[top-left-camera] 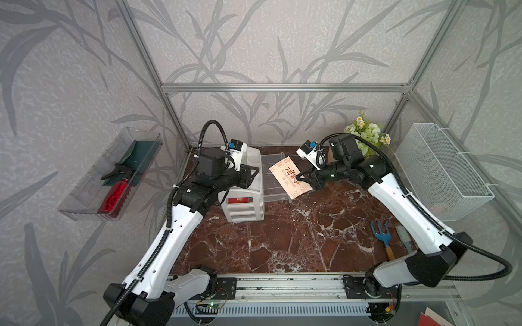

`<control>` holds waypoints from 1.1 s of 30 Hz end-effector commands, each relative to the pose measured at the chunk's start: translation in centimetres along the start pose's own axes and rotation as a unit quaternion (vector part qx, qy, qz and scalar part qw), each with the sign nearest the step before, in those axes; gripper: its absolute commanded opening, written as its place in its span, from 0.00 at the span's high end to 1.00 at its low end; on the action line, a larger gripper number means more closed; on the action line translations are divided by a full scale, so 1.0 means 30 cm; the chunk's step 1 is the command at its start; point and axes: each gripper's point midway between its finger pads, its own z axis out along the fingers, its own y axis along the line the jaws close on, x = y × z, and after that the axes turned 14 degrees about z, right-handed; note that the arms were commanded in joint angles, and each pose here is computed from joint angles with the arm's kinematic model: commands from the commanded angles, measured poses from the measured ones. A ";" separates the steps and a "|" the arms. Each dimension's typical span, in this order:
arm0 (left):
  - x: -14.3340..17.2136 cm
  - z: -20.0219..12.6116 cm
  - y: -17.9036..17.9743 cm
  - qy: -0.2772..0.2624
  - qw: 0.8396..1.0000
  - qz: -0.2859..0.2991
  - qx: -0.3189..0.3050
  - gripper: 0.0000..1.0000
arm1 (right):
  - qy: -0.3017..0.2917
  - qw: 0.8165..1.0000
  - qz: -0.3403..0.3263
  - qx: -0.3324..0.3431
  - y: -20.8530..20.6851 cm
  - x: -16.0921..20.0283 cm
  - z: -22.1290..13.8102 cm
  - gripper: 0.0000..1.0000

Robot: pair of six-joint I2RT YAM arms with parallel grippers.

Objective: Take the postcards out of the drawer
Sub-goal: Place the postcard at the center of the board.

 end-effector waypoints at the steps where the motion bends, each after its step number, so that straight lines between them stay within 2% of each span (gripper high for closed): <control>1: -0.052 0.001 -0.098 -0.032 0.997 0.041 0.065 0.60 | 0.020 0.998 -0.034 -0.050 0.062 0.043 -0.009 0.99; 12: -0.001 0.051 -0.178 -0.004 0.989 0.080 0.123 0.56 | 0.071 0.991 -0.056 -0.097 0.076 0.125 0.031 0.99; 19: 0.010 0.059 -0.247 -0.002 0.977 0.100 0.190 0.55 | 0.095 0.987 -0.070 -0.109 0.076 0.142 0.058 0.99; 33: 0.051 0.079 -0.273 0.021 0.969 0.113 0.220 0.65 | 0.115 0.981 -0.084 -0.135 0.078 0.133 0.095 1.00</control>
